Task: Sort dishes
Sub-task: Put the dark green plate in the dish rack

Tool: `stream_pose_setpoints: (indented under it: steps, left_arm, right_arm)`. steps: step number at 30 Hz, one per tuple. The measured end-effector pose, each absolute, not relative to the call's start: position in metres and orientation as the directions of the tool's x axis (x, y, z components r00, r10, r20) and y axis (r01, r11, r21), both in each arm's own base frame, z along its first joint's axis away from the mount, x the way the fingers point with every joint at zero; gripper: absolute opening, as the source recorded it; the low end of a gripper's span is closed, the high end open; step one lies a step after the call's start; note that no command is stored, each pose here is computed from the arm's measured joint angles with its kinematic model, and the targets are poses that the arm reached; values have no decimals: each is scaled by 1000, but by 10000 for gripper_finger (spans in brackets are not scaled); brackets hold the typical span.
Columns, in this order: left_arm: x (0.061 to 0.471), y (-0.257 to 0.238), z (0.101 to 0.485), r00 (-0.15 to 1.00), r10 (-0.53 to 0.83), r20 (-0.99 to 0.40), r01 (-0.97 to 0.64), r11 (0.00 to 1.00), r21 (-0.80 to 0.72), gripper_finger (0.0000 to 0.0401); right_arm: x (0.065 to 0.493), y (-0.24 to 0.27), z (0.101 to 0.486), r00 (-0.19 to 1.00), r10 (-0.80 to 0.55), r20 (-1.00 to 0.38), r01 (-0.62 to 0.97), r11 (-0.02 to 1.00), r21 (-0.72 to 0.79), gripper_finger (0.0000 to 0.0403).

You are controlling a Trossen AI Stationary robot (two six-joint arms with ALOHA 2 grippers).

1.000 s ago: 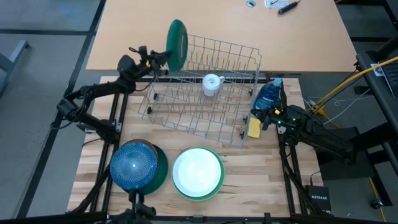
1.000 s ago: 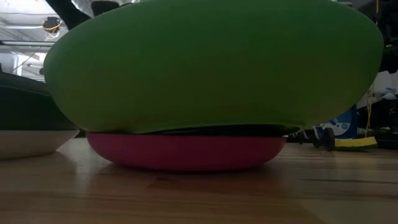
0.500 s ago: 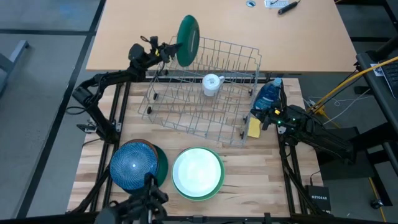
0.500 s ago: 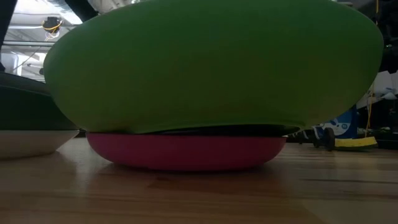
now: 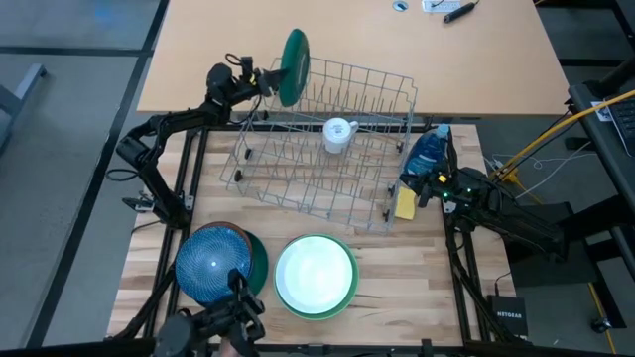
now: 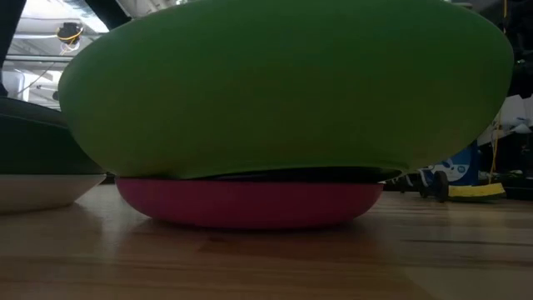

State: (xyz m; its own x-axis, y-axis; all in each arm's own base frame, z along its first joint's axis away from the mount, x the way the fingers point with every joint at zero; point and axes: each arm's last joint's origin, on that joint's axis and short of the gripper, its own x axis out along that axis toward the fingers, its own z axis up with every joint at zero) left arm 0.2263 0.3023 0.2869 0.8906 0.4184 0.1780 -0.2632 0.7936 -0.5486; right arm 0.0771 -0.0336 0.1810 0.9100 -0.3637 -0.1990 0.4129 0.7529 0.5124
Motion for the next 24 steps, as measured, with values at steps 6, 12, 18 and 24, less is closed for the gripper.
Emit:
stream_pose_setpoints:
  steps: [6, 12, 18, 24]
  left_arm:
    - [227, 302, 285, 893, 423, 155, -278, 788, -550, 0]
    - [226, 306, 272, 853, 522, 26, -394, 675, -624, 4]
    - [225, 307, 263, 835, 549, -44, -448, 631, -633, 21]
    - [226, 306, 255, 836, 536, -115, -480, 616, -624, 50]
  right_arm:
    - [77, -34, 181, 910, -363, -202, 414, 752, 512, 53]
    - [77, -34, 181, 909, -363, -203, 415, 752, 512, 53]
    - [77, -33, 181, 909, -362, -204, 415, 752, 512, 53]
    - [77, -33, 181, 910, -362, -204, 414, 752, 512, 53]
